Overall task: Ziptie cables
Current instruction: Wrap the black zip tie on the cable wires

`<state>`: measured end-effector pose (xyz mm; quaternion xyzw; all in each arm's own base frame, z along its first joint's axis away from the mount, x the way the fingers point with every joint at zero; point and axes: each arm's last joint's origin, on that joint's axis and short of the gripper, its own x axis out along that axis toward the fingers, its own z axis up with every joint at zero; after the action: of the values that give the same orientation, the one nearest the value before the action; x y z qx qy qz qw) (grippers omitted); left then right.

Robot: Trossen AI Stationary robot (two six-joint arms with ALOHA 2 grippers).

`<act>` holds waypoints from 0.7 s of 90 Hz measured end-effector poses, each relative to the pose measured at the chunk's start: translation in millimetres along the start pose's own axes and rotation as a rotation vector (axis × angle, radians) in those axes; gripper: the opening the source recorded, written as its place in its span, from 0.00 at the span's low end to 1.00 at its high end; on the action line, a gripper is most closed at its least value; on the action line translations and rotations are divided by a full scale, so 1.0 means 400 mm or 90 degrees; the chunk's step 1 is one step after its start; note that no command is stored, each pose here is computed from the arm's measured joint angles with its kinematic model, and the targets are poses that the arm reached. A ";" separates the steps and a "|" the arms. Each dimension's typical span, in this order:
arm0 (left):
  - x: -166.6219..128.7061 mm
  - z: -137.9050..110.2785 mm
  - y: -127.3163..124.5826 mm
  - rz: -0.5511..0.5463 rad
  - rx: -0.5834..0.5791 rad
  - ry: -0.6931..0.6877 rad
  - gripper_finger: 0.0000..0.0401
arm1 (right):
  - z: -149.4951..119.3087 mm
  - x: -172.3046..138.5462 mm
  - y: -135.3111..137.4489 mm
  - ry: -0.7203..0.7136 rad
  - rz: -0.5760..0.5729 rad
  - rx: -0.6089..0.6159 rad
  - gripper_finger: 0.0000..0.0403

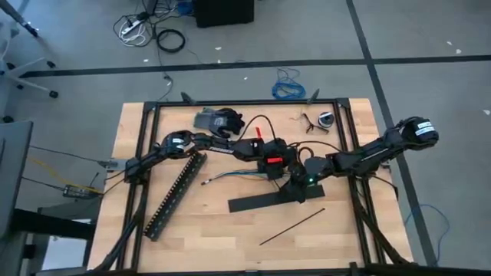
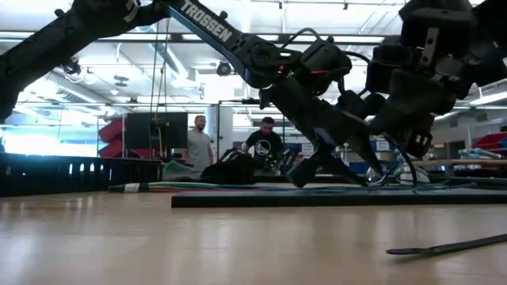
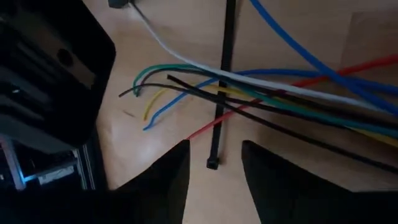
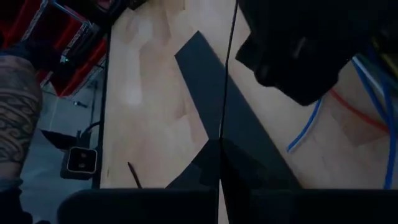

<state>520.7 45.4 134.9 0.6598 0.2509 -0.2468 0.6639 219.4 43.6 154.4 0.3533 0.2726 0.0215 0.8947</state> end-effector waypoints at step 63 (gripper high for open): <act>0.002 -0.004 0.006 0.027 0.027 -0.048 0.29 | -0.012 0.001 0.012 0.003 0.003 -0.003 0.00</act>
<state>523.0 47.2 136.2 0.6689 0.2064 -0.2627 0.6640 218.1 50.1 154.4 0.3517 0.2736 0.0246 0.8949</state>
